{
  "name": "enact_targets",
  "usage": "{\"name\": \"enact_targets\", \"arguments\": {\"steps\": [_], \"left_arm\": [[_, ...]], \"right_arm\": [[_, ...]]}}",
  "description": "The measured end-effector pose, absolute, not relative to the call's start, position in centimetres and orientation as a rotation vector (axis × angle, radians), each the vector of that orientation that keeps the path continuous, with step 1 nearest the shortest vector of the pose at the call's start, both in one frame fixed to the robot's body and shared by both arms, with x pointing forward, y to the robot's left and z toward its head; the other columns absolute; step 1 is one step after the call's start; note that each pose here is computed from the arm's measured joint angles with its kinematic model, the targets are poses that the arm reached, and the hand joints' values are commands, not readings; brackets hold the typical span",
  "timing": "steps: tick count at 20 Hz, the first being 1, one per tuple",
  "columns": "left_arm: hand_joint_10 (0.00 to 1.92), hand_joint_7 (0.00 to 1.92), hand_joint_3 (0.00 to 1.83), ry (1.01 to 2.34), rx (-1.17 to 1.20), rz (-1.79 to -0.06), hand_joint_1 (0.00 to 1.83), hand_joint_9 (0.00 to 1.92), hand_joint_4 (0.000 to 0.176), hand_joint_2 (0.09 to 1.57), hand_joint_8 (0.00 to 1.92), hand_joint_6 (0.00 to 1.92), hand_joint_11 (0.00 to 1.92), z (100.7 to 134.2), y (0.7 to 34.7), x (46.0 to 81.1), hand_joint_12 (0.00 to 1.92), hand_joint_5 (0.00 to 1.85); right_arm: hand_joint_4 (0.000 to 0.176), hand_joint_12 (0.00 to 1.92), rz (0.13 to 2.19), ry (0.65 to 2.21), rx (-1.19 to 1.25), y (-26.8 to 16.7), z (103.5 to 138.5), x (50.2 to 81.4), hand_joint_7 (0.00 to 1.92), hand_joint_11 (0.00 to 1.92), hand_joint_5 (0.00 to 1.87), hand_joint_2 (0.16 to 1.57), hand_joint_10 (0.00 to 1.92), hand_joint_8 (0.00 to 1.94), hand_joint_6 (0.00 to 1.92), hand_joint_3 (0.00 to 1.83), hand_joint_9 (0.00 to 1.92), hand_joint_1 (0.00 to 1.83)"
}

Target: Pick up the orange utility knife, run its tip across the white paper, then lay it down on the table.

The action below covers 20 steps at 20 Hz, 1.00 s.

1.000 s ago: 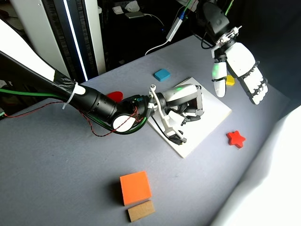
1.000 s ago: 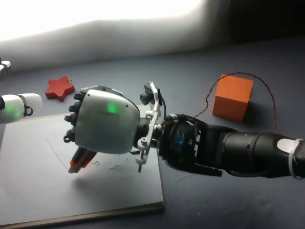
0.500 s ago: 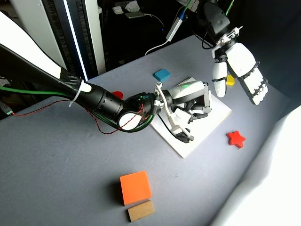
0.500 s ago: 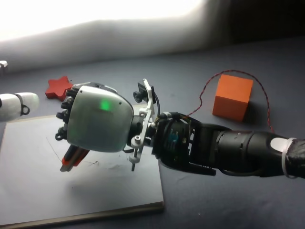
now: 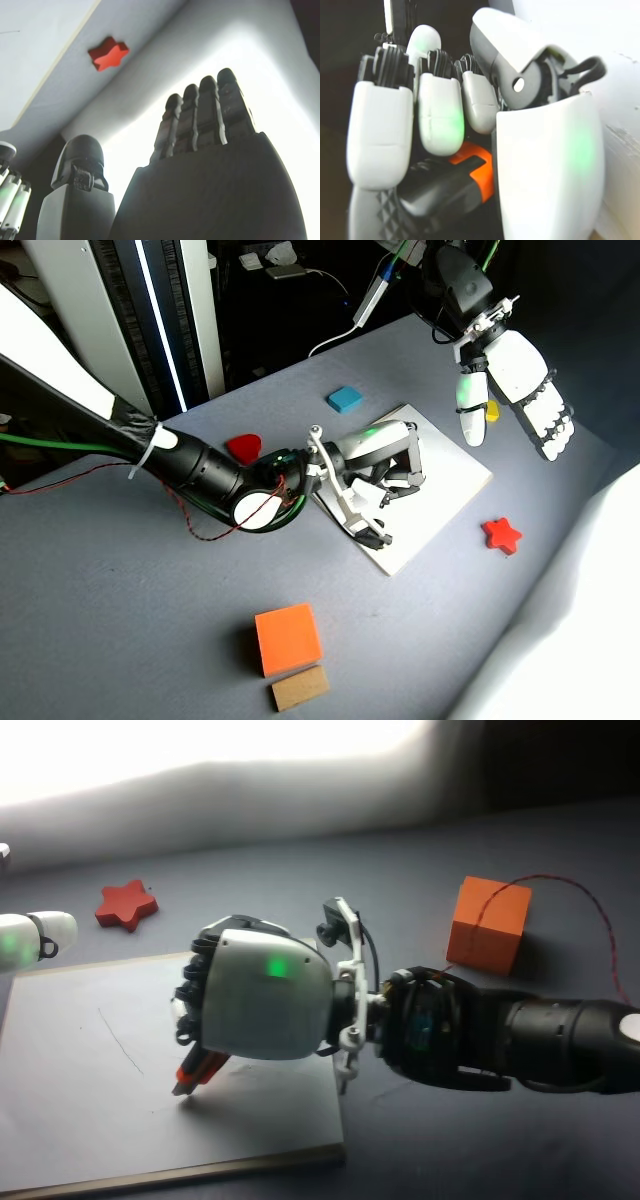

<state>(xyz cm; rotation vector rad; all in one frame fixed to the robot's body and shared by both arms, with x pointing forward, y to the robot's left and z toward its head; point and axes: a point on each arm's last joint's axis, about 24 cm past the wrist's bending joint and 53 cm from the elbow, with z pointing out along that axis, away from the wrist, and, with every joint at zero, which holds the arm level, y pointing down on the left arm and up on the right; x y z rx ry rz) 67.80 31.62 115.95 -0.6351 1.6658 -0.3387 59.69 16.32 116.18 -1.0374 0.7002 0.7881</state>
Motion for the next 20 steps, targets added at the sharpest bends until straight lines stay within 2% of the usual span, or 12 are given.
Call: {"name": "enact_targets", "arguments": {"steps": [3,5,7,10,12,13,15,18,20], "left_arm": [[0.00,0.00,0.00,1.666,-0.635,-0.339,0.00,0.00,0.000,1.26,0.00,0.00,0.00,115.9,31.6,67.8,0.00,0.00],[0.00,0.01,0.00,1.666,-0.634,-0.339,0.00,0.01,0.000,1.26,0.00,0.00,0.00,116.0,31.6,67.8,0.00,0.00],[0.00,0.01,0.00,1.666,-0.634,-0.339,0.00,0.00,0.000,1.25,0.00,0.00,0.00,116.0,31.6,67.8,0.00,0.00],[0.00,0.00,0.00,1.667,-0.634,-0.340,0.00,0.00,0.000,1.26,0.00,0.00,0.00,115.9,31.5,67.8,0.00,0.00],[0.00,0.00,0.00,1.668,-0.633,-0.341,0.00,0.00,0.000,1.26,0.00,0.00,0.00,115.9,31.5,67.8,0.00,0.00],[0.00,0.00,0.00,1.668,-0.633,-0.341,0.00,0.00,0.000,1.26,0.00,0.00,0.00,115.9,31.5,67.8,0.00,0.00],[0.00,0.01,0.00,1.666,-0.635,-0.340,0.00,0.00,0.000,1.26,0.00,0.00,0.00,115.9,31.6,67.8,0.00,0.00],[0.00,0.00,0.00,1.667,-0.633,-0.340,0.00,0.00,0.000,1.25,0.00,0.00,0.00,115.9,31.5,67.8,0.00,0.00],[0.00,0.01,0.00,1.667,-0.636,-0.340,0.00,0.00,0.000,1.26,0.00,0.00,0.00,115.9,31.6,67.8,0.00,0.00]], "right_arm": [[0.176,1.92,0.772,0.695,-1.050,14.5,116.1,60.3,1.50,1.77,1.22,1.01,1.92,1.94,1.92,0.63,1.70,1.49],[0.176,1.92,0.753,0.699,-1.056,13.4,116.2,60.9,1.55,1.78,1.32,1.00,1.92,1.94,1.92,0.62,1.71,1.51],[0.176,1.92,0.739,0.709,-1.047,12.3,116.6,61.5,1.56,1.78,1.28,1.01,1.92,1.94,1.92,0.62,1.72,1.50],[0.176,1.92,0.774,0.747,-0.921,10.8,120.1,62.3,1.55,1.78,1.25,1.02,1.92,1.94,1.92,0.62,1.72,1.49],[0.176,1.92,0.801,0.769,-0.807,9.5,123.5,62.9,1.56,1.79,1.32,1.02,1.92,1.94,1.92,0.63,1.72,1.49],[0.176,1.92,0.808,0.782,-0.777,9.1,124.1,63.1,1.56,1.79,1.34,1.01,1.92,1.94,1.92,0.62,1.72,1.50],[0.176,1.92,0.841,0.930,-0.626,6.8,125.1,64.5,1.58,1.80,1.36,1.01,1.92,1.94,1.92,0.63,1.74,1.50],[0.176,1.92,0.853,1.263,-0.451,3.7,122.2,66.6,1.58,1.80,1.37,1.02,1.92,1.94,1.92,0.62,1.72,1.51],[0.176,1.92,0.870,1.412,-0.401,2.4,120.5,66.2,1.57,1.79,1.34,1.03,1.92,1.94,1.92,0.61,1.72,1.48]]}}
